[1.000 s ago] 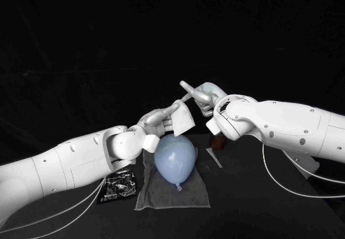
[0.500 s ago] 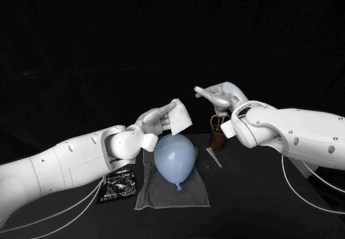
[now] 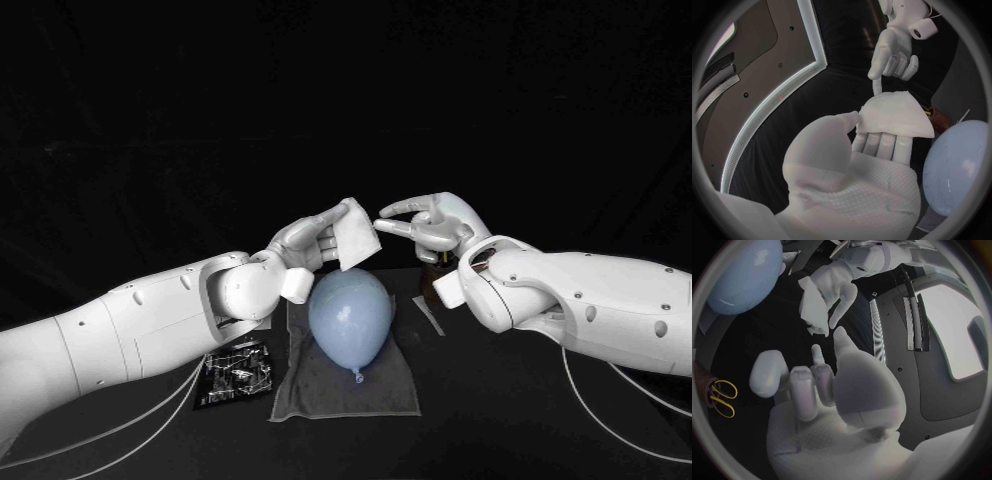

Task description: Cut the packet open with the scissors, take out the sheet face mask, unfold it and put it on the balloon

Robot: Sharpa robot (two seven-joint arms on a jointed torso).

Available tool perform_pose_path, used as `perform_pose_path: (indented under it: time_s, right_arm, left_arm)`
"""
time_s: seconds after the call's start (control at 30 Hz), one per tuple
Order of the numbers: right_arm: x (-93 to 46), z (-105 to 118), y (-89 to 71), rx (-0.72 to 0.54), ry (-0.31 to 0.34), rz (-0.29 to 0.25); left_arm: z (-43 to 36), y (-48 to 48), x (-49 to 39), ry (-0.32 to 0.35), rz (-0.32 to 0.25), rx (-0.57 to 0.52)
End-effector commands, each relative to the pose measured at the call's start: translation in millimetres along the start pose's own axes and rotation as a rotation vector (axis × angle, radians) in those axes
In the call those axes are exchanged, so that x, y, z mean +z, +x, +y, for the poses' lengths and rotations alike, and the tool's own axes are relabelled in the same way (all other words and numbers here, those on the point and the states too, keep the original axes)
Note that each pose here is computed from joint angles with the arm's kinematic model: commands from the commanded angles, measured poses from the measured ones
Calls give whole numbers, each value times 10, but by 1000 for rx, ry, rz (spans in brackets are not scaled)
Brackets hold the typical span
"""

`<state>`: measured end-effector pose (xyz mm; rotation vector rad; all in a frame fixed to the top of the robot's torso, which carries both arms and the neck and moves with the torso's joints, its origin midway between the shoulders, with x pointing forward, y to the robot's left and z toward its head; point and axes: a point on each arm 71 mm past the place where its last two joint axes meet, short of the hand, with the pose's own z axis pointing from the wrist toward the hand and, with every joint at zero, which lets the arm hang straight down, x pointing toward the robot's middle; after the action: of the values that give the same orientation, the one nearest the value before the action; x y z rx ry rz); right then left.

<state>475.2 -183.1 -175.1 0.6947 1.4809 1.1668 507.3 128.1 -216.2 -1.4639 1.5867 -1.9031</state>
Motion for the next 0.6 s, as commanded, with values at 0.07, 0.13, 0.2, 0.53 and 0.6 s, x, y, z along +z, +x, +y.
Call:
perform_pose_path:
  time_s: [0.07,0.13,0.2,0.53,0.6]
  right_arm:
    - [5,-5,83,7,-25,58]
    - [7,-16,96,3,-21,59]
    - [10,-26,103,-2,-18,59]
    - [13,-46,127,-27,-6,66]
    - [11,-49,136,-31,-3,71]
  left_arm:
    - [-17,11,2,17,-3,-6]
    - [-18,9,0,17,-4,-5]
    - [-19,7,-1,17,-5,-5]
    - [-24,-3,-7,20,-10,-3]
    - [-25,-3,-7,20,-9,-3]
